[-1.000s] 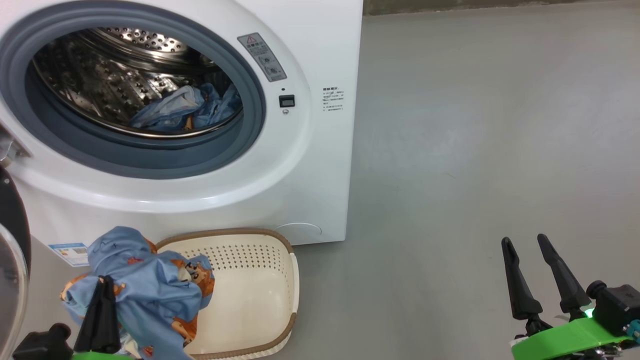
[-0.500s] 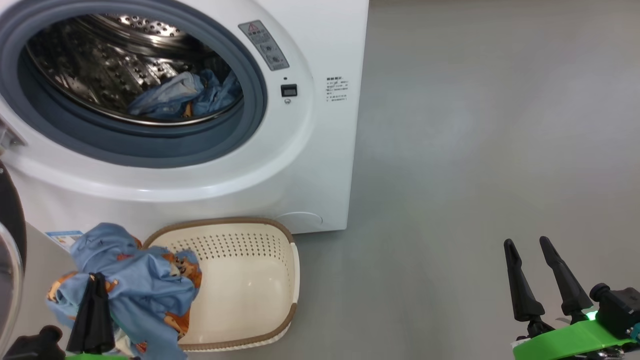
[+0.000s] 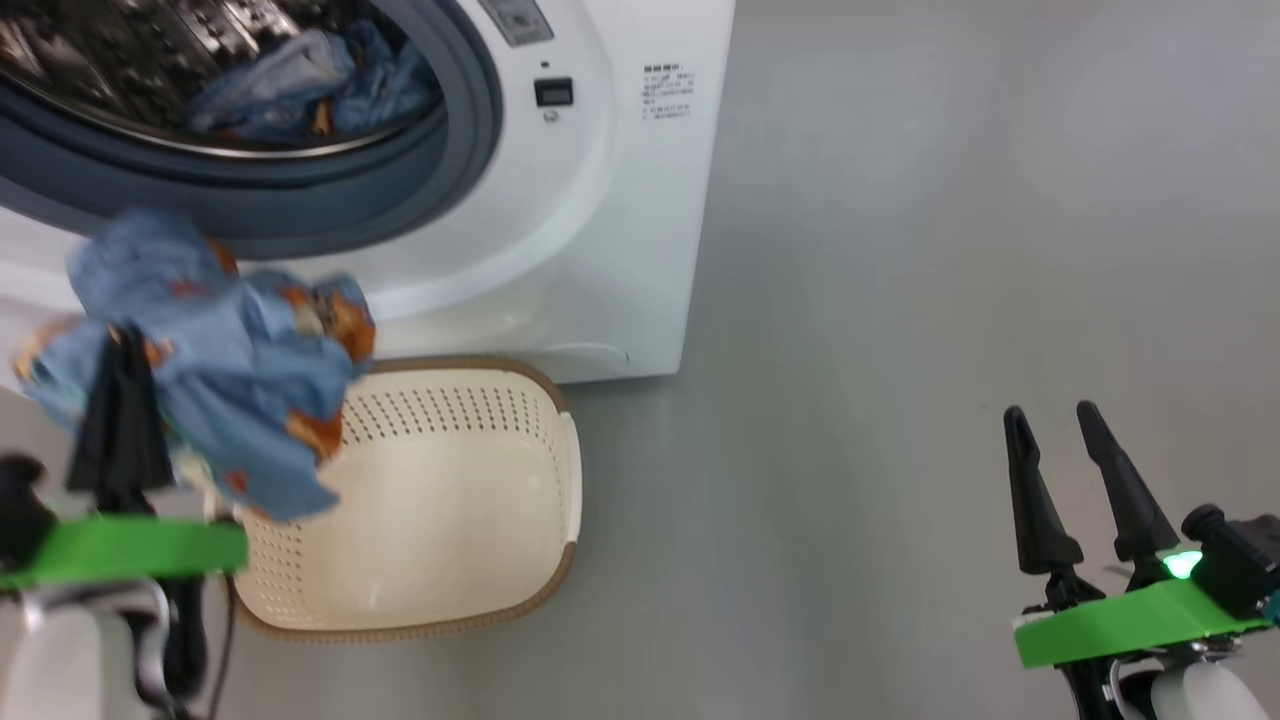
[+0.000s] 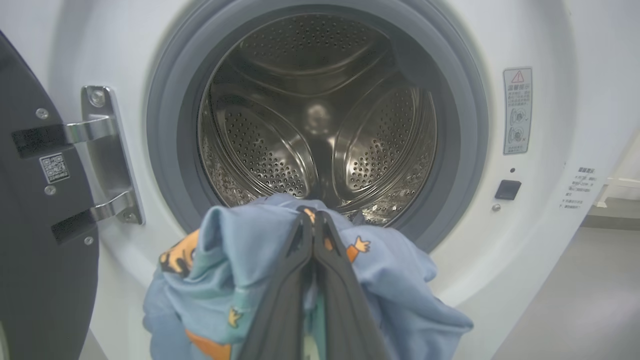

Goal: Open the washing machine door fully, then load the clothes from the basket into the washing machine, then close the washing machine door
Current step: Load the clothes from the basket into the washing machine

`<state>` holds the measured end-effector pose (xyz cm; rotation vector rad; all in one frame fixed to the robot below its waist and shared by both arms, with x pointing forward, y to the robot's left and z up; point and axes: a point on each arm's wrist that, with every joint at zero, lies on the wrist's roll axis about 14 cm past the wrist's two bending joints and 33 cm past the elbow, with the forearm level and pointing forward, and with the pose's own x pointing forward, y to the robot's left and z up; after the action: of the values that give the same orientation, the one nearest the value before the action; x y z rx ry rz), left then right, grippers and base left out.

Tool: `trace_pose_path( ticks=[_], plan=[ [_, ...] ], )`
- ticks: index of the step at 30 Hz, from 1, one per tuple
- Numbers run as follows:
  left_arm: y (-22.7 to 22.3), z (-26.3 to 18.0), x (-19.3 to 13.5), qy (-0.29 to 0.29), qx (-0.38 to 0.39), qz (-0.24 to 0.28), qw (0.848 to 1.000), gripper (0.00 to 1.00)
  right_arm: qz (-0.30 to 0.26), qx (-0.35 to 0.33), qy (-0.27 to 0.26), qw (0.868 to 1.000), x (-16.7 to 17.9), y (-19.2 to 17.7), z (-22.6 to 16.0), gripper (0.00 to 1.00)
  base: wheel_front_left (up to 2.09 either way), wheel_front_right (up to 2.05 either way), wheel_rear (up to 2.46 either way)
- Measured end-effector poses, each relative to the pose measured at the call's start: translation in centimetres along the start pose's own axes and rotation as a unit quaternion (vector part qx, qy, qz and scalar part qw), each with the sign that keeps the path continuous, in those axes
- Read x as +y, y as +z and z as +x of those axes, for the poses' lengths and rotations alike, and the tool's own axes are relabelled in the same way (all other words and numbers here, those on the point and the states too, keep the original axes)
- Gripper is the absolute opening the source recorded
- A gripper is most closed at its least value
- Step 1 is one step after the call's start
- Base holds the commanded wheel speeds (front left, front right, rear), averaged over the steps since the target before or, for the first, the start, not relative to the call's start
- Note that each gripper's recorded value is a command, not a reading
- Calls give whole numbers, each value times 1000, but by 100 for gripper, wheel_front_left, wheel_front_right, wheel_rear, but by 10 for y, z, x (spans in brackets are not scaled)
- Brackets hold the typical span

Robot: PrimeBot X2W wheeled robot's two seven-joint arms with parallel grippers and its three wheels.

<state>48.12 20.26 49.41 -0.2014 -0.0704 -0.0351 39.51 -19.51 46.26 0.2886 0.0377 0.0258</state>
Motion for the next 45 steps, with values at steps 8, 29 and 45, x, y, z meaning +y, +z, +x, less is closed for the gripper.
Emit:
trace_pose_path(
  ticks=[8, 29, 45],
  plan=[
    [15, 66, -4, -13, -32, -3, 999, 0, 2, 11, -6, 1000, -4, -12, 17, 100, 0, 0, 0],
    [-21, 190, 6, 22, 5, -44, 999, 0, 7, 23, -45, 999, -25, -32, 40, 100, 0, 0, 0],
    [4, 234, -16, -12, -59, -28, 998, 0, 6, 34, -79, 996, -42, -35, 25, 100, 0, 0, 0]
  ],
)
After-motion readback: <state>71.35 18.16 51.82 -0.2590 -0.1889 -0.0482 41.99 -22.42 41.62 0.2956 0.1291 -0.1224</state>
